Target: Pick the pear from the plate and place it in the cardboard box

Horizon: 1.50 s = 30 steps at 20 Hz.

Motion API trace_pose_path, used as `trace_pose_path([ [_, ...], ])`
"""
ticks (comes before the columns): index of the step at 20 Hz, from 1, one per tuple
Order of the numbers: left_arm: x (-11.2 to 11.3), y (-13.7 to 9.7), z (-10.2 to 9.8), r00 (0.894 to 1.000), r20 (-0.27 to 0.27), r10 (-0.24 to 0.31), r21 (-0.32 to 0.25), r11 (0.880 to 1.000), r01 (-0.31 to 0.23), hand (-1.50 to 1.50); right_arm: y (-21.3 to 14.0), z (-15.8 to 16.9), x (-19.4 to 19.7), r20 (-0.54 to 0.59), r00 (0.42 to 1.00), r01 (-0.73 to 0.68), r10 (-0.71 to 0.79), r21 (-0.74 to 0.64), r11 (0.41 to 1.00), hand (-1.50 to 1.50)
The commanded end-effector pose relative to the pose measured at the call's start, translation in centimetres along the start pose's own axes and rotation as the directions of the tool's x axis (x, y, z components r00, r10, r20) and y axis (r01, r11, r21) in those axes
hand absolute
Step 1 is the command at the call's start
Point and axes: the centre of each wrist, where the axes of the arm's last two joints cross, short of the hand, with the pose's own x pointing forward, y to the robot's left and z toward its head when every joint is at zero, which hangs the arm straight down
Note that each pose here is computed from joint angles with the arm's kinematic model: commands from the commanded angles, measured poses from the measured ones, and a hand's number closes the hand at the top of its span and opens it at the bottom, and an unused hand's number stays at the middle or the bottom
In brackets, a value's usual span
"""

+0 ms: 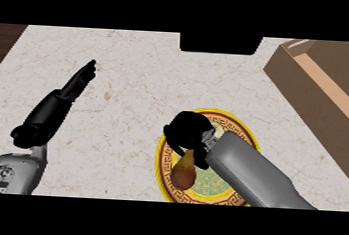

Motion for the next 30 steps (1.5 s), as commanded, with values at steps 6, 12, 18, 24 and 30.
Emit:
trace_pose_path([
  [6,0.3,0.4,-0.2,1.0,0.017,-0.009,0.019,1.0,0.009,0.0,-0.1,4.2,-9.7,-0.438,0.733,0.248,-0.521,-0.541,0.803,1.5],
  [12,0.2,-0.1,-0.4,1.0,0.023,-0.001,-0.011,1.0,0.002,0.0,-5.1,3.0,-8.3,-0.433,0.74,0.047,-0.515,-0.73,0.682,1.5],
  [18,-0.6,1.7,0.5,1.0,-0.009,-0.002,0.015,1.0,0.003,0.0,-8.0,7.7,-8.8,-0.479,0.751,-0.108,-0.453,-0.767,0.632,1.5],
  [24,0.1,-0.1,1.1,1.0,-0.009,-0.006,0.008,1.0,0.006,0.0,-11.7,12.1,-8.9,-0.451,0.554,-0.199,-0.699,-0.888,0.415,1.5],
  [30,0.1,0.5,0.5,1.0,-0.006,0.018,0.007,1.0,-0.018,0.0,-10.2,17.3,-13.2,-0.426,0.38,-0.301,-0.821,-0.896,0.326,1.5],
])
